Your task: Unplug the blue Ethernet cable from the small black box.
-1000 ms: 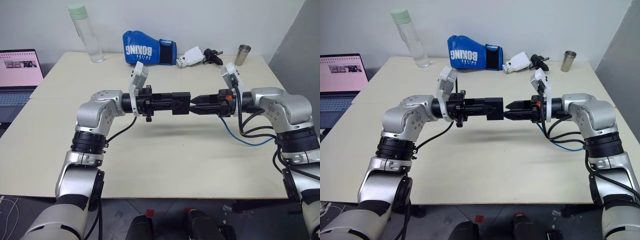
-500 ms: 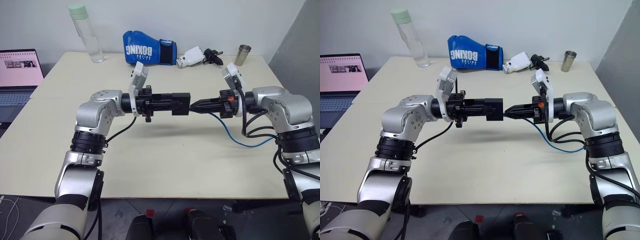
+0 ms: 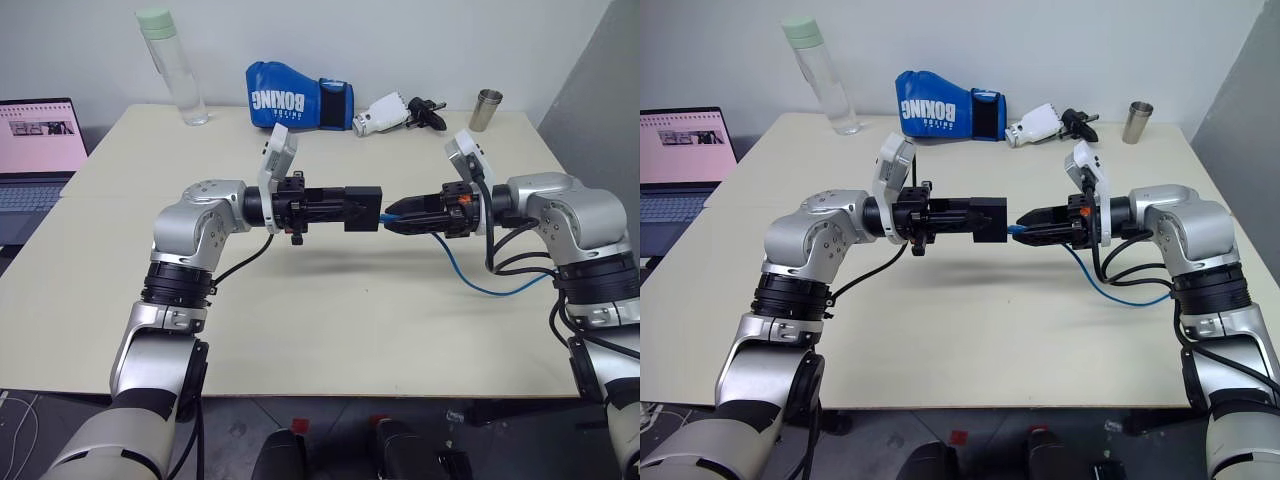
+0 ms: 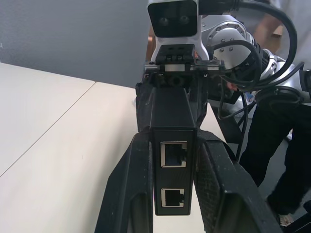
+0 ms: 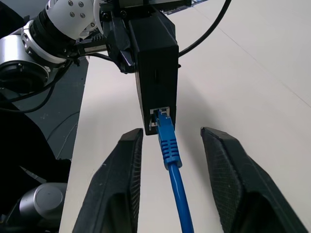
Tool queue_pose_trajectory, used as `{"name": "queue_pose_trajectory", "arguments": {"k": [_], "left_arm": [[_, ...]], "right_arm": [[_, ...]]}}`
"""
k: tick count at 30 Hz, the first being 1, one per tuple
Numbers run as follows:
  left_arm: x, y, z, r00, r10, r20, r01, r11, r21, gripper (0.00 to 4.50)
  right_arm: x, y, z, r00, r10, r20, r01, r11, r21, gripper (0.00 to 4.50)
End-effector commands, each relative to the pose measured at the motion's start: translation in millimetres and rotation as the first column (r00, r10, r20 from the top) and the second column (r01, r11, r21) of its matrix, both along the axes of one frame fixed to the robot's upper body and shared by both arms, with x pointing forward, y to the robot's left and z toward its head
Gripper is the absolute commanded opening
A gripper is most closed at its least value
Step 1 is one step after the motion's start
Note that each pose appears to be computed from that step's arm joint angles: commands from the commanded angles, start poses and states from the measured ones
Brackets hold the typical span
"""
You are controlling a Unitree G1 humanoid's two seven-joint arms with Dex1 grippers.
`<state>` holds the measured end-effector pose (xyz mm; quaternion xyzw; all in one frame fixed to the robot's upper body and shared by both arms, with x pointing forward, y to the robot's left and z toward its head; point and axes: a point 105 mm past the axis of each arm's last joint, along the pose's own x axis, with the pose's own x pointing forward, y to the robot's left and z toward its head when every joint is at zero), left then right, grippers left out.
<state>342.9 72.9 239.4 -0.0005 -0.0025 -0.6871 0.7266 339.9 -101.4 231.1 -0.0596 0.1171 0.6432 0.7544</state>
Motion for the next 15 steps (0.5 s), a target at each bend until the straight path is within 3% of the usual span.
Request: {"name": "queue_pose_trajectory", "arguments": {"k": [1,12,15], "left_arm": [[-4.2,-2.1,18.6,0.997,-0.021,0.068,0.023,1.000,-0.018,0.79],[-4.0,-3.0,19.2,0.997,-0.022,0.071,0.024,1.000,-0.016,0.79],[-3.6,-3.4,19.3,0.997,-0.020,0.073,0.021,1.000,-0.017,0.79]], "right_arm": [[-1.2,-0.5,11.2,0.999,0.012,0.039,-0.012,1.000,-0.001,1.85],[0.5,2.7,13.5,0.999,0.014,0.031,-0.014,1.000,0.023,1.85],[-0.5,3.0,14.5,1.000,0.021,0.024,-0.021,0.999,0.027,1.15]]}}
